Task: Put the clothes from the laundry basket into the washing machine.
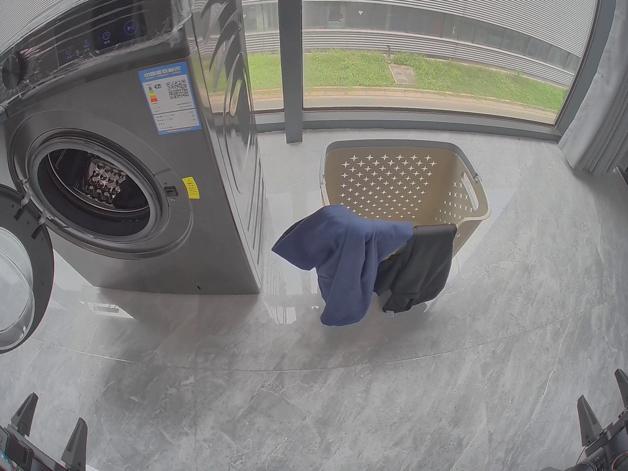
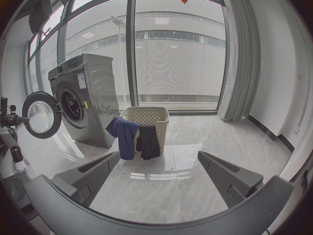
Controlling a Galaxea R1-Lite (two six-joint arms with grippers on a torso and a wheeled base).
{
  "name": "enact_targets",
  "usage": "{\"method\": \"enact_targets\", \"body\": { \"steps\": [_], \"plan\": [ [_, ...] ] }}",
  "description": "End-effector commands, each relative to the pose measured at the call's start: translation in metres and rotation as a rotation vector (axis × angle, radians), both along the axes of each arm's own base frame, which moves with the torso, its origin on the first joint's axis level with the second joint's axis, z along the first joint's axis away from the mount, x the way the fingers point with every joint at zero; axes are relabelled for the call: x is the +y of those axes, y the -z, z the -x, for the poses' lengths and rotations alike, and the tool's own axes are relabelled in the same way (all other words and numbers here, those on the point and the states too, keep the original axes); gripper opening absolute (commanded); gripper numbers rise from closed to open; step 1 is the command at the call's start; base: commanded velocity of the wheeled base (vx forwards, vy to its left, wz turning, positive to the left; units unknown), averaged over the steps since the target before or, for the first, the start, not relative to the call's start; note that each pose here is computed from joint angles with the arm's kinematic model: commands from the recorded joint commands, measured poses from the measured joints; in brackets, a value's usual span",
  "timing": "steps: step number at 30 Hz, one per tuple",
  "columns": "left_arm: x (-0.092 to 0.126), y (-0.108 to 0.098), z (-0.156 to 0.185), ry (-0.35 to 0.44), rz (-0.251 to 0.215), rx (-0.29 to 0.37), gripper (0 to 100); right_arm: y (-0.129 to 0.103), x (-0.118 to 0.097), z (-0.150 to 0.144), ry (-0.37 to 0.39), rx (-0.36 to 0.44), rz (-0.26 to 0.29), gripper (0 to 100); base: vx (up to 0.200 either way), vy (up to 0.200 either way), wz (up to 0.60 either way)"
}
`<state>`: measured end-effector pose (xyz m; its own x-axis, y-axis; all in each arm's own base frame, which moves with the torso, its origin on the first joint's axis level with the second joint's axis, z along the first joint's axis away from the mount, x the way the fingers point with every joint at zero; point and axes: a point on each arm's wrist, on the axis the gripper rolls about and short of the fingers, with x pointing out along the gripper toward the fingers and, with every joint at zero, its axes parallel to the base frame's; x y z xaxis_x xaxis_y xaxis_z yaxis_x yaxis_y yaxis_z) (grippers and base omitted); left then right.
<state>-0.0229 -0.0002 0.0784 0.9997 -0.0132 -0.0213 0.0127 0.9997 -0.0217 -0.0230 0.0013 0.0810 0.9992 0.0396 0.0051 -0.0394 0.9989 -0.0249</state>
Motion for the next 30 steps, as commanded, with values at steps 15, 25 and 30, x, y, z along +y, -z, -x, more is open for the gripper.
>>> {"method": "enact_targets", "body": {
  "steps": [15,25,30],
  "plan": [
    [0.0000,0.0025,0.0000,0.001,0.003,0.000,100,0.0051,0.0000,-0.0004,0.000,0.005,0.000,100,0.053,-0.027,0.00],
    [0.0000,0.0025,0.0000,0.001,0.003,0.000,100,0.0051,0.0000,-0.0004,0.000,0.005,0.001,100,0.160,0.000,0.00],
    [0.0000,0.0025,0.0000,0.001,0.005,0.000,100,0.0052,0.0000,-0.0003,0.000,0.004,0.000,100,0.000,0.000,0.00]
  ]
}}
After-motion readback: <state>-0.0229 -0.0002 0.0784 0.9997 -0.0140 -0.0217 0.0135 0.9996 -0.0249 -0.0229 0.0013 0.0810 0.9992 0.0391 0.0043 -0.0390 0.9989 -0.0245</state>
